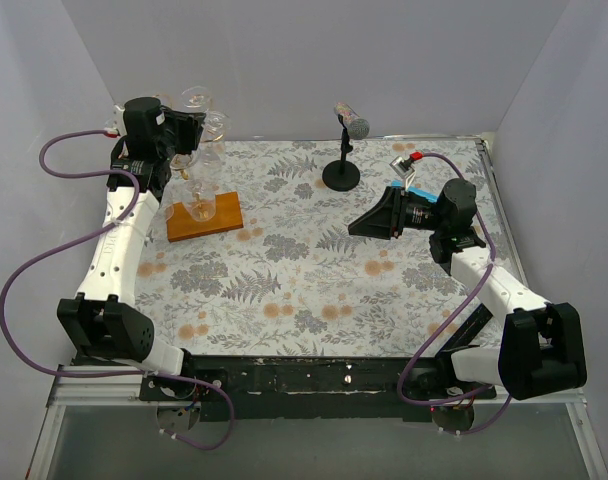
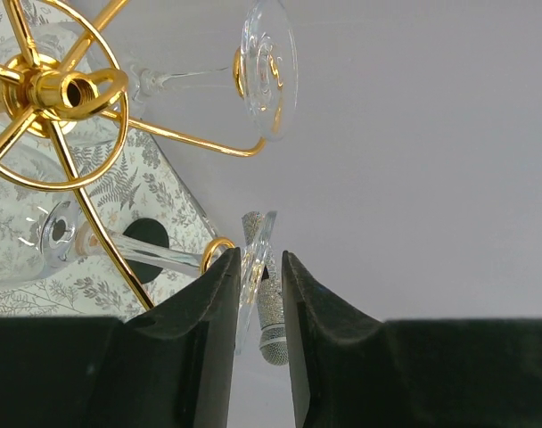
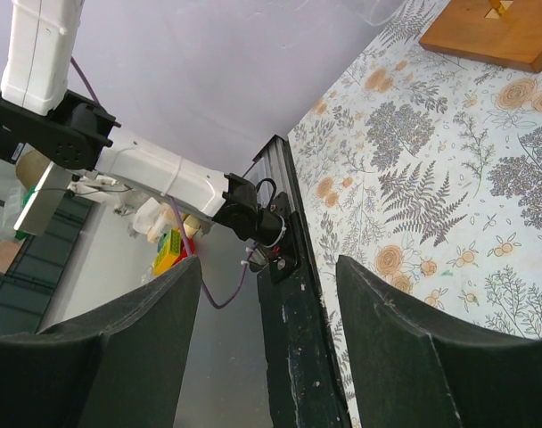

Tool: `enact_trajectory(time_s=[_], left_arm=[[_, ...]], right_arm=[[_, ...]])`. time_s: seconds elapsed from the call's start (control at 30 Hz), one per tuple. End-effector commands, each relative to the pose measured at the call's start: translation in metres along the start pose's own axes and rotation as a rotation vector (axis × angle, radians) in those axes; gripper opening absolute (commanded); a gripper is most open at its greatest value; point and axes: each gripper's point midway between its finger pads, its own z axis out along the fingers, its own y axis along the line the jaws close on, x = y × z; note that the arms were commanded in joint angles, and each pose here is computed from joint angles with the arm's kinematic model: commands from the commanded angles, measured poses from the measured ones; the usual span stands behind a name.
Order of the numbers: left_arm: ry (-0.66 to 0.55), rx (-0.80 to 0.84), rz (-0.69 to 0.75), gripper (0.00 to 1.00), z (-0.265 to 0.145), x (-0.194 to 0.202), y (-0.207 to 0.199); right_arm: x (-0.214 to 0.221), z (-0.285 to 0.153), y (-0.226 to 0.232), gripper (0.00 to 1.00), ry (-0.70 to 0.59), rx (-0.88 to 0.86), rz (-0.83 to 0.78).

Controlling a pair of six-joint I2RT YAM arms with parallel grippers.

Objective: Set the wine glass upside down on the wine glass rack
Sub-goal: Turn the wine glass upside down at the wine rack.

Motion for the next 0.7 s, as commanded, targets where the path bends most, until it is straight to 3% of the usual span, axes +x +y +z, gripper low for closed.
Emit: enact_trajectory(time_s=[0.0, 0.37, 0.67], left_arm=[[-0.045, 0.149, -0.171, 0.25, -0.036, -0.018, -0.051], [-0.077, 0.174, -0.163, 0.34, -0.046, -0.027, -0.06], [-0.087, 0.17, -0.156, 0.35, -0.048, -0.029, -0.057]], right_arm=[[-0.013, 0.001, 0.006, 0.7, -0.02, -0.008, -0.068], [-0.012, 0.001, 0.007, 0.7, -0.017, -0.01, -0.072], [-0.012, 0.001, 0.006, 0.7, -0.017, -0.007, -0.07]])
